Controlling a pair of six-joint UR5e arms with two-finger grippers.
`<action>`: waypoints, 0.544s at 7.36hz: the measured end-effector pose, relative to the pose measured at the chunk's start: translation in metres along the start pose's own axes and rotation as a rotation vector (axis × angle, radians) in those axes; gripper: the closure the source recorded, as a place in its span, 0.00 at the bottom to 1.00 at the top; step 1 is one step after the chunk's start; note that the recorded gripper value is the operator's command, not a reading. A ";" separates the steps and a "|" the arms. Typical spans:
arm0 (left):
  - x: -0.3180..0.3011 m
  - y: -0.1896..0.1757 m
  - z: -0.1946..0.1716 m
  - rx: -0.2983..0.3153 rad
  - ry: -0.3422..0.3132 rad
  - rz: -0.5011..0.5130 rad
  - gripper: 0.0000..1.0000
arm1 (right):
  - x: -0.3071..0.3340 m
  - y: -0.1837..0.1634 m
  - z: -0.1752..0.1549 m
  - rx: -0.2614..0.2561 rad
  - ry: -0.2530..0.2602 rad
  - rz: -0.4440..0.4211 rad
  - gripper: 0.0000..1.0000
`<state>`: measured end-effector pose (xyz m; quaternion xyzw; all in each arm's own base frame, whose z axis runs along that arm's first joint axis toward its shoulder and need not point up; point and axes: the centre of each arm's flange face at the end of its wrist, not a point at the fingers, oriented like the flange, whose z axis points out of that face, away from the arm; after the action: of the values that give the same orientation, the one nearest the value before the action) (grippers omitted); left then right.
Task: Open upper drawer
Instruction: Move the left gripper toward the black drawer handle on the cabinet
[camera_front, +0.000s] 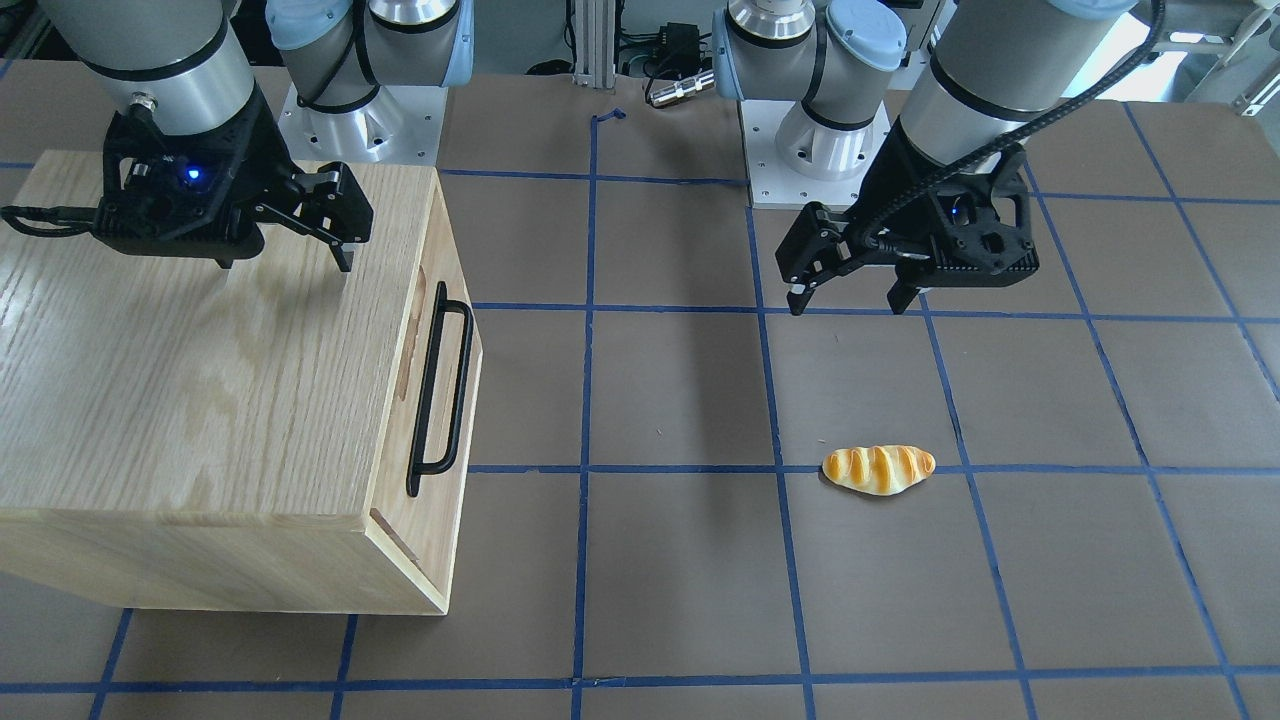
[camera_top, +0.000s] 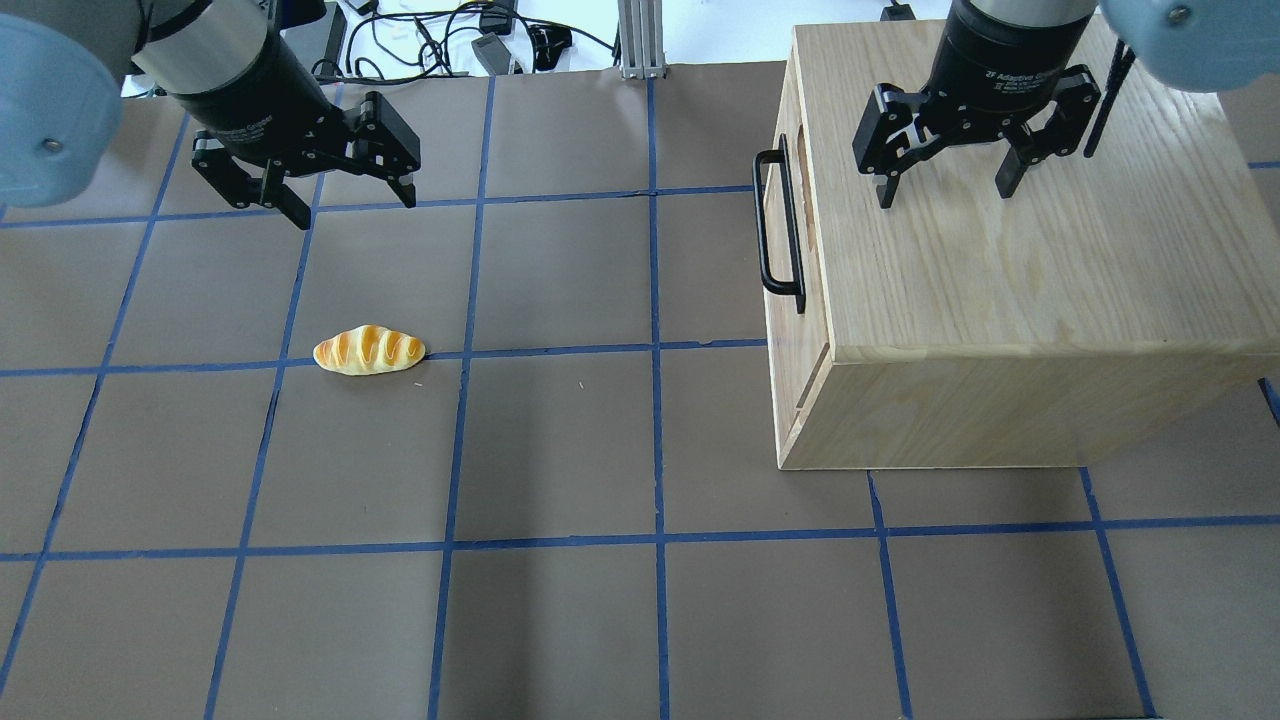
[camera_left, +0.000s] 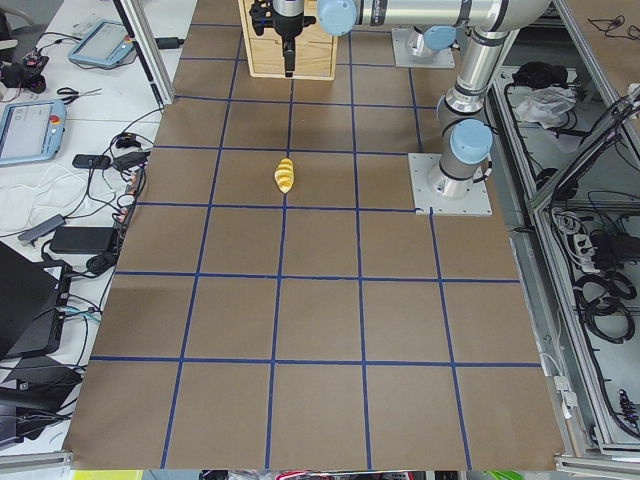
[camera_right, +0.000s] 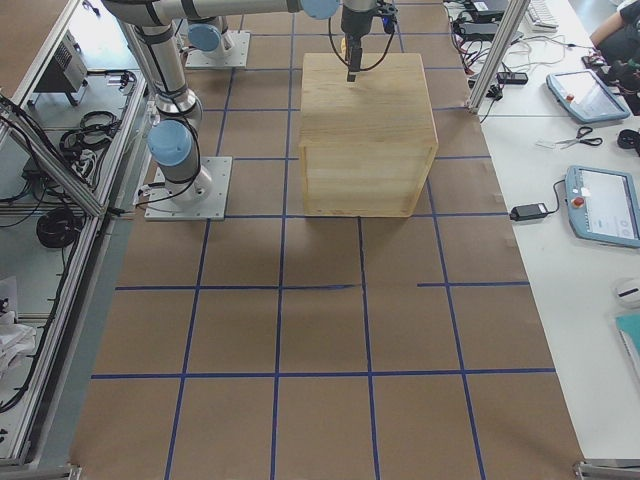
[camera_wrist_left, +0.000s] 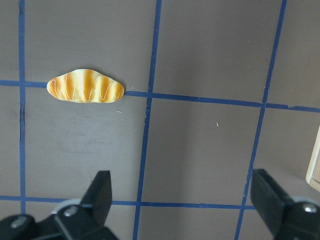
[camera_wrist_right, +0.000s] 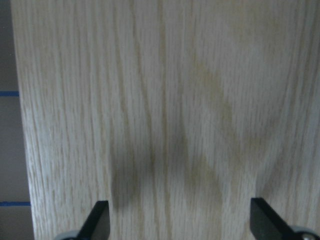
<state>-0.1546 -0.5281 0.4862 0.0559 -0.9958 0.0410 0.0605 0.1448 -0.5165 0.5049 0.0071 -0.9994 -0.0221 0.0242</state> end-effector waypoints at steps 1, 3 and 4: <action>0.021 -0.001 0.007 0.016 0.020 -0.001 0.00 | 0.000 0.000 0.000 0.000 0.000 0.000 0.00; 0.066 0.005 0.023 0.030 0.058 -0.028 0.00 | 0.000 0.000 0.000 0.000 0.000 0.001 0.00; 0.088 0.008 0.032 0.029 0.085 -0.057 0.00 | 0.000 0.000 0.000 0.000 0.000 0.001 0.00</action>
<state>-0.2456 -0.5320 0.4653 0.0831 -0.9896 0.0559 0.1031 0.1448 -0.5165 0.5048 0.0066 -0.9994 -0.0222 0.0242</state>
